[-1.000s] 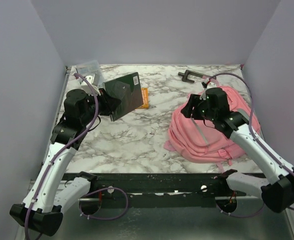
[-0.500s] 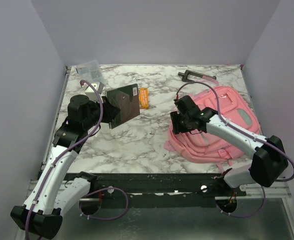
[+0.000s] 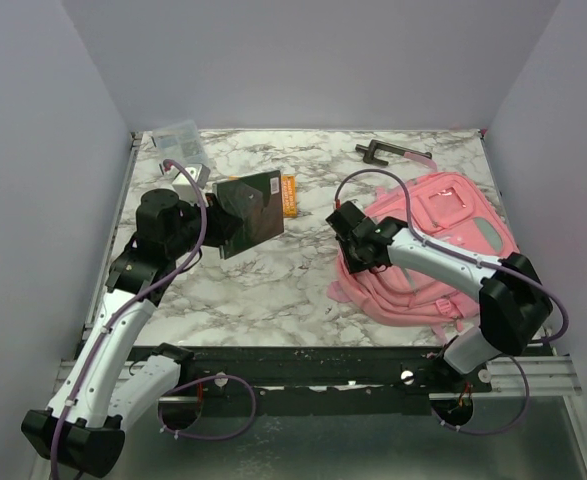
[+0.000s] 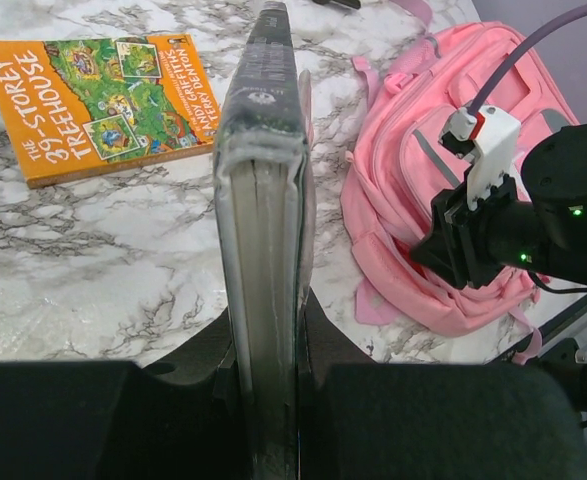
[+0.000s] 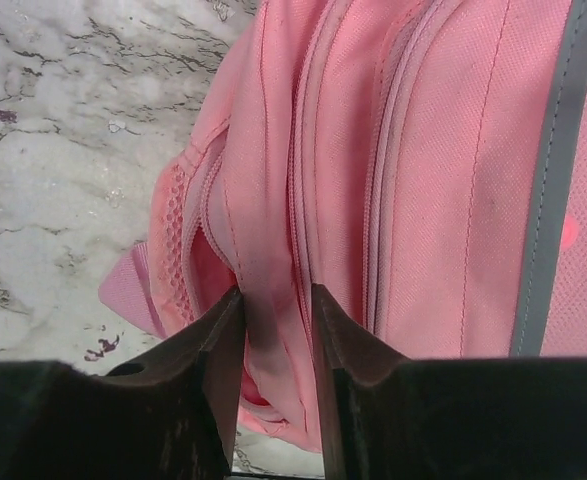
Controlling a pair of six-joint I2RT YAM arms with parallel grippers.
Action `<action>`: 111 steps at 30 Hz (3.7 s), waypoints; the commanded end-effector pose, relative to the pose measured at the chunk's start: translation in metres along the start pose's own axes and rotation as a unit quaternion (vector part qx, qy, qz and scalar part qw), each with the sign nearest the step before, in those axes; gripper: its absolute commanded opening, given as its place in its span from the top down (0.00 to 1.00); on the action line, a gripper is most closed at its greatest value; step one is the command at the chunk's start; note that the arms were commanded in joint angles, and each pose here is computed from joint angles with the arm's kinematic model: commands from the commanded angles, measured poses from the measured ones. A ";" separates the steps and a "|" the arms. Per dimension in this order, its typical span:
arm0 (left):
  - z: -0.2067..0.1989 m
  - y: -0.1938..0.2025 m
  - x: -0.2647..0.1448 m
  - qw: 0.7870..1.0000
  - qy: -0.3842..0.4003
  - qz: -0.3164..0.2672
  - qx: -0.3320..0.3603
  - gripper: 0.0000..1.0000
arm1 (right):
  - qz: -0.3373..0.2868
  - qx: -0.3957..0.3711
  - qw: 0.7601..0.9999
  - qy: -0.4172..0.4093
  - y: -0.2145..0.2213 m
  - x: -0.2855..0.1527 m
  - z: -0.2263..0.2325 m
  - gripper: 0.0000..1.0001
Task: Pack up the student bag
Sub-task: Place the book in the student bag.
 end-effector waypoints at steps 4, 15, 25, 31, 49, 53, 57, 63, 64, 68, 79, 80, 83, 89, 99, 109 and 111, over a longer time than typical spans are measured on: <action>-0.006 -0.019 0.003 0.998 0.029 -0.048 0.018 1.00 | 0.010 -0.026 0.999 0.046 0.011 0.020 -0.002 0.62; -0.003 -0.015 0.011 0.999 0.033 -0.034 0.009 1.00 | -0.080 0.021 0.995 0.060 -0.012 -0.006 -0.005 0.99; -0.008 -0.010 0.017 0.997 0.072 -0.027 -0.027 1.00 | -0.216 0.035 0.976 0.019 -0.076 -0.105 -0.019 1.00; -0.030 0.004 0.031 0.961 0.216 0.015 -0.170 1.00 | -0.264 0.047 0.962 -0.045 -0.092 -0.145 -0.023 1.00; -0.094 0.039 0.102 0.874 0.213 0.070 -0.432 1.00 | -0.287 0.109 0.936 -0.172 -0.088 -0.169 -0.015 1.00; -0.111 0.052 0.125 0.861 0.188 0.084 -0.465 1.00 | -0.300 0.124 0.926 -0.193 -0.090 -0.174 -0.014 1.00; -0.132 0.053 0.152 0.859 0.172 0.073 -0.476 1.00 | -0.297 0.128 0.922 -0.213 -0.093 -0.178 -0.009 1.00; -0.167 0.065 0.211 0.859 0.132 0.058 -0.492 1.00 | -0.313 0.138 0.912 -0.224 -0.095 -0.188 -0.012 1.00; -0.175 0.066 0.220 0.863 0.135 0.057 -0.484 1.00 | -0.316 0.138 0.910 -0.228 -0.095 -0.188 -0.011 1.00; -0.196 0.076 0.248 0.860 0.165 0.095 -0.473 0.89 | -0.310 0.136 0.915 -0.221 -0.093 -0.183 -0.011 1.00; -0.187 0.095 0.211 0.893 0.174 0.090 -0.406 0.30 | -0.331 0.134 0.912 -0.203 -0.080 -0.191 -0.027 1.00; -0.186 0.096 0.207 0.896 0.174 0.091 -0.399 0.29 | -0.332 0.134 0.911 -0.203 -0.080 -0.191 -0.027 1.00; -0.174 0.102 0.197 0.896 0.164 0.105 -0.398 0.27 | -0.330 0.134 0.912 -0.204 -0.078 -0.192 -0.028 1.00; -0.160 0.118 0.190 0.893 0.142 0.139 -0.405 0.45 | -0.329 0.137 0.910 -0.212 -0.076 -0.191 -0.027 1.00; -0.185 0.111 0.232 0.896 0.154 0.156 -0.387 0.76 | -0.330 0.147 0.914 -0.186 -0.076 -0.193 -0.033 1.00; -0.174 0.106 0.196 0.911 0.162 0.168 -0.341 0.28 | -0.335 0.145 0.924 -0.115 -0.079 -0.192 -0.046 1.00; -0.166 0.102 0.184 0.907 0.173 0.177 -0.340 0.25 | -0.337 0.149 0.923 -0.110 -0.079 -0.192 -0.047 1.00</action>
Point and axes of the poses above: each gripper's point midway between its finger pads, its own x axis out along the fingers, its own z axis along the line the jaws close on, y = z × x, the point moved 9 cm from there along -x, back along the fingers, and after that the axes turned 9 degrees about x, right-handed, at the moved point
